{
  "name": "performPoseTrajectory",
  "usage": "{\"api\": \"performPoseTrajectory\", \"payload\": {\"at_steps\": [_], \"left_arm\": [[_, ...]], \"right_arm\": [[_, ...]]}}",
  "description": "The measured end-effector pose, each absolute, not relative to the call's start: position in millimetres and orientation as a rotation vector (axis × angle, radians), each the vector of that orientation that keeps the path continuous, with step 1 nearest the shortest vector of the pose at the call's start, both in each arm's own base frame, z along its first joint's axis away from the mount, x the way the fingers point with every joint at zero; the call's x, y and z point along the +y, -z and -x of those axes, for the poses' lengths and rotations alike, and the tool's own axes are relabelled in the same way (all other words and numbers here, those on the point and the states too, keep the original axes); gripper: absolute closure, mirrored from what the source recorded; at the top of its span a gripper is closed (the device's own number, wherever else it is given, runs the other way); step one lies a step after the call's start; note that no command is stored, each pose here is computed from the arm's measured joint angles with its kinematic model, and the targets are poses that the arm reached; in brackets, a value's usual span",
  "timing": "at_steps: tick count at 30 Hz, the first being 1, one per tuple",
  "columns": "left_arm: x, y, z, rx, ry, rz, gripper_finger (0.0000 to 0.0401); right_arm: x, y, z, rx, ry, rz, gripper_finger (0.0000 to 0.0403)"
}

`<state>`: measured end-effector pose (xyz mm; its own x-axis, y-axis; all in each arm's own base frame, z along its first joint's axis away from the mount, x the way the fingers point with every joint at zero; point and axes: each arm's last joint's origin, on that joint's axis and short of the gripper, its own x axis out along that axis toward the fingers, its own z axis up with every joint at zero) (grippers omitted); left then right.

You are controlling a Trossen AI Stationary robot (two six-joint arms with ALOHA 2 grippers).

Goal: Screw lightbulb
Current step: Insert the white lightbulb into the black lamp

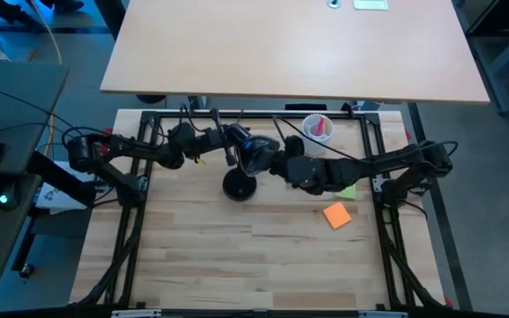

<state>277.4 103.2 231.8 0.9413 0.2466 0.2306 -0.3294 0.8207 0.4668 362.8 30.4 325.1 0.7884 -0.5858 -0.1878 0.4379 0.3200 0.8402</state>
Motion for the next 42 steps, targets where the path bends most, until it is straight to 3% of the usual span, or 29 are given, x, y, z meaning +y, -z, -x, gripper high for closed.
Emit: {"api": "performPoseTrajectory", "payload": {"at_steps": [10,26,42], "left_arm": [[97,-229,-281,-0.103,-0.379,-0.606,0.0399],[97,-230,-281,-0.107,-0.37,-0.582,0.0399],[97,-228,-281,-0.095,-0.366,-0.567,0.0399]], "right_arm": [[28,-328,-366,-0.206,0.593,-1.248,0.015],[27,-333,-362,-0.119,0.547,-1.11,0.0098],[20,-348,-343,-0.052,0.552,-0.988,0.0095]]}}
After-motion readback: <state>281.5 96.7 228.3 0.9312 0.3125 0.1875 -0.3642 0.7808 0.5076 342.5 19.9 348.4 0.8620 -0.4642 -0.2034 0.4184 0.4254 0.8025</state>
